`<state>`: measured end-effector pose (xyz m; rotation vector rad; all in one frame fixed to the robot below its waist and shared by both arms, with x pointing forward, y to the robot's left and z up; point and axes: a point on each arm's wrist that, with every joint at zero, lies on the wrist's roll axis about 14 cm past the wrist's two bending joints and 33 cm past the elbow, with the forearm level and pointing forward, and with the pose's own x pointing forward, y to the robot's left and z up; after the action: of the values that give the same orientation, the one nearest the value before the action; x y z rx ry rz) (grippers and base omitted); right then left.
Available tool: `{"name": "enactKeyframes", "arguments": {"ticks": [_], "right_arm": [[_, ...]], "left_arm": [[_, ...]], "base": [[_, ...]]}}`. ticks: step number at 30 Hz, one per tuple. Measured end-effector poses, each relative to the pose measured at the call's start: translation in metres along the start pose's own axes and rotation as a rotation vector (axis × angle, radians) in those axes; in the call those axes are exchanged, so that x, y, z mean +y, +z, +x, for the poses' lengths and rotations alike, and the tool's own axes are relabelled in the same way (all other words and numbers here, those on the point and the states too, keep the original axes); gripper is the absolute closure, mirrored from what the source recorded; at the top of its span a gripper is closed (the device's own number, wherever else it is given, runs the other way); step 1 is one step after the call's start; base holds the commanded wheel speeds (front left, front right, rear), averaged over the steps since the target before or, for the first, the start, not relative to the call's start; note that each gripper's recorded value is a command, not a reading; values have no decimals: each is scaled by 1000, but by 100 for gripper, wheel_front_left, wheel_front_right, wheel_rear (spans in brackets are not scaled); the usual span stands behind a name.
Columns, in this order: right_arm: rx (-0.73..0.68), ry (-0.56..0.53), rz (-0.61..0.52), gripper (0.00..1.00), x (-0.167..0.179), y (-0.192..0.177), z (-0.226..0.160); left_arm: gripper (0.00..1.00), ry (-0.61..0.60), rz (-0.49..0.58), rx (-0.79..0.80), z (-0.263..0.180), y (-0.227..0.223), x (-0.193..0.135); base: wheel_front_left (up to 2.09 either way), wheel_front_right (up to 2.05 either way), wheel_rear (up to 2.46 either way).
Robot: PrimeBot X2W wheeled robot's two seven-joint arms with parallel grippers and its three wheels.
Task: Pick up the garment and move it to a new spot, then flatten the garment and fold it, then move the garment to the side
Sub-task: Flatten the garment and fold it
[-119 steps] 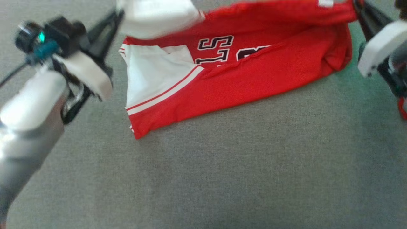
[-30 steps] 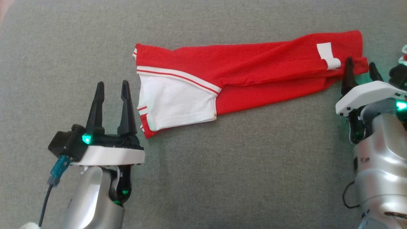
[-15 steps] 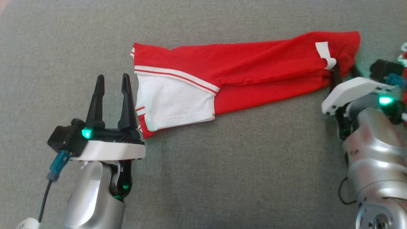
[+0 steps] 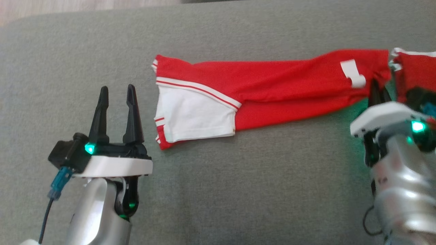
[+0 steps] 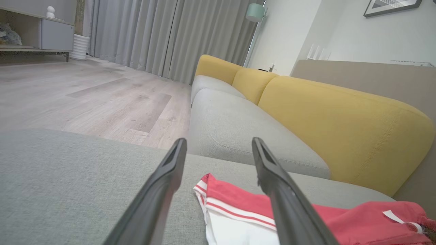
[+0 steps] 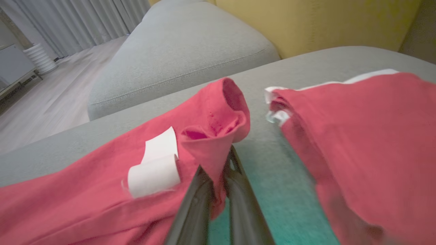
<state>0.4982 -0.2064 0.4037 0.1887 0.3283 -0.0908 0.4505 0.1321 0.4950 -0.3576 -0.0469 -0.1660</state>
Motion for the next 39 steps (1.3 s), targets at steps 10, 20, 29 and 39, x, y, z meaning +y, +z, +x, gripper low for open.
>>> {"name": "enactKeyframes", "arguments": {"ticks": [10,20,29,39], "right_arm": [[-90,-93,46,100,-44,6,-42],[-221,47,45,100,2,45,-43],[-238,356,18,100,110,60,-53],[-114,642,-36,100,207,23,-77]], "left_arm": [[0,-54,-5,-13,-3,6,-21],[0,-61,8,-8,-15,8,-23],[0,-17,26,-24,-37,18,-10],[0,34,36,-43,-56,28,5]], "base": [[0,0,0],[0,0,0],[0,0,0],[0,0,0]]}}
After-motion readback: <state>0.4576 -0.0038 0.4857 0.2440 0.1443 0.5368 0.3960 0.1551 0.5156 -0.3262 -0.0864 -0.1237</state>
